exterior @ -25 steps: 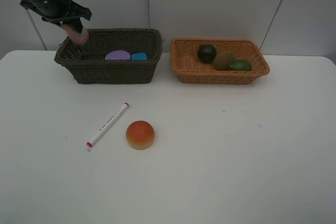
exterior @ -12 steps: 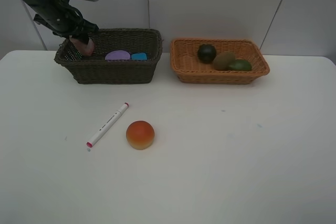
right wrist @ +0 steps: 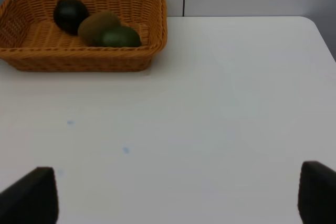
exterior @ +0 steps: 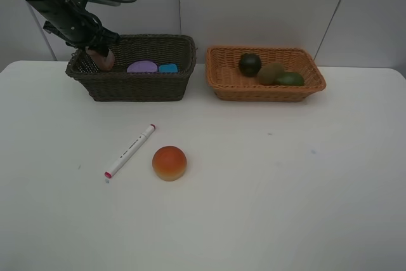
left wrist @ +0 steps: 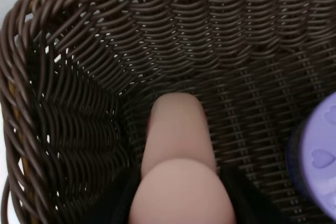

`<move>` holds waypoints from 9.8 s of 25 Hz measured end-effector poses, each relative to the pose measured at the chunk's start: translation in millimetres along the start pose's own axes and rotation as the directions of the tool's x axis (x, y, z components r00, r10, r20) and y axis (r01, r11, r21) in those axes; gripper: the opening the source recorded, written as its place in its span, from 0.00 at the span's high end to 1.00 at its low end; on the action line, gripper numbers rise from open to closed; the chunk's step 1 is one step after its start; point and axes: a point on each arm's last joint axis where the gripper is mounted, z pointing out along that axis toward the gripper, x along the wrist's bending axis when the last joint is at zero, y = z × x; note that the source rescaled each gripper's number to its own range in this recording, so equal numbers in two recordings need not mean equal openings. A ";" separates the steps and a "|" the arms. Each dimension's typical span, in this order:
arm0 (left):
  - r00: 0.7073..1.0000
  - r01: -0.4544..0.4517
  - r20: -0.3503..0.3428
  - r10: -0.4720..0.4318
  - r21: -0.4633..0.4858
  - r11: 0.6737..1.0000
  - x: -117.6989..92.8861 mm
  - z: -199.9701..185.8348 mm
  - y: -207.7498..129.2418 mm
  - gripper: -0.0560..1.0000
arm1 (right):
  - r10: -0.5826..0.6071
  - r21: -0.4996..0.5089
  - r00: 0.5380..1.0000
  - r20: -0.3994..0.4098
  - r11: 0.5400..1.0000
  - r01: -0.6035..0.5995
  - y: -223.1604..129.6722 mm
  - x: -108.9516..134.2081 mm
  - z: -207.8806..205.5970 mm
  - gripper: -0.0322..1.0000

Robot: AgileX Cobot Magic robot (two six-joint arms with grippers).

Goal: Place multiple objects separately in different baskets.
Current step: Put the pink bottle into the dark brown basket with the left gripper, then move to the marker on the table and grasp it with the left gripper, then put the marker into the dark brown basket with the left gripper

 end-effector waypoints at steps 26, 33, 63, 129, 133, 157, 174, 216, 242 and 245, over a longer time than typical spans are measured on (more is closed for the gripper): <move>1.000 -0.030 0.006 0.030 0.042 0.999 -0.4 -2.6 -2.9 0.00 | 0.000 0.000 1.000 0.000 1.000 0.000 0.0 0.0 0.0 0.00; 1.000 -0.030 0.006 0.030 0.035 0.999 0.7 -36.7 8.0 0.00 | 0.000 0.000 1.000 0.000 1.000 0.000 0.0 0.0 0.0 0.00; 0.967 -0.184 0.220 0.131 0.240 0.953 -115.3 -114.8 -71.3 0.00 | 0.000 0.000 1.000 0.000 1.000 0.000 0.0 0.0 0.0 0.00; 0.966 -0.228 0.211 0.148 0.429 0.874 -134.2 -4.8 -145.6 0.93 | 0.000 0.000 1.000 0.000 1.000 0.000 0.0 0.0 0.0 0.00; 0.966 -0.226 0.211 0.147 0.425 0.876 -134.3 -4.7 -145.3 0.93 | 0.000 0.000 1.000 0.000 1.000 0.000 0.0 0.0 0.0 0.00; 0.966 -0.230 0.213 0.146 0.452 0.862 -133.4 -10.2 -145.6 0.93 | 0.000 0.000 1.000 0.000 1.000 0.000 0.0 0.0 0.0 0.00; 0.965 -0.209 0.215 0.151 0.283 0.936 -126.0 -83.7 -101.1 0.93 | 0.000 0.000 1.000 0.000 1.000 0.000 0.0 0.0 0.0 0.00; 0.804 -0.595 -0.100 0.586 -0.134 0.793 -96.6 -36.1 9.2 0.93 | 0.000 0.000 1.000 0.000 1.000 0.000 0.0 0.0 0.0 0.00; 0.732 -0.682 -0.100 0.674 -0.099 0.725 -103.1 11.9 7.4 0.93 | 0.000 0.000 1.000 0.000 1.000 0.000 0.0 0.0 0.0 0.00; 0.730 -0.683 -0.100 0.676 -0.099 0.724 -103.1 11.9 7.4 0.86 | 0.000 0.000 1.000 0.000 1.000 0.000 0.0 0.0 0.0 0.00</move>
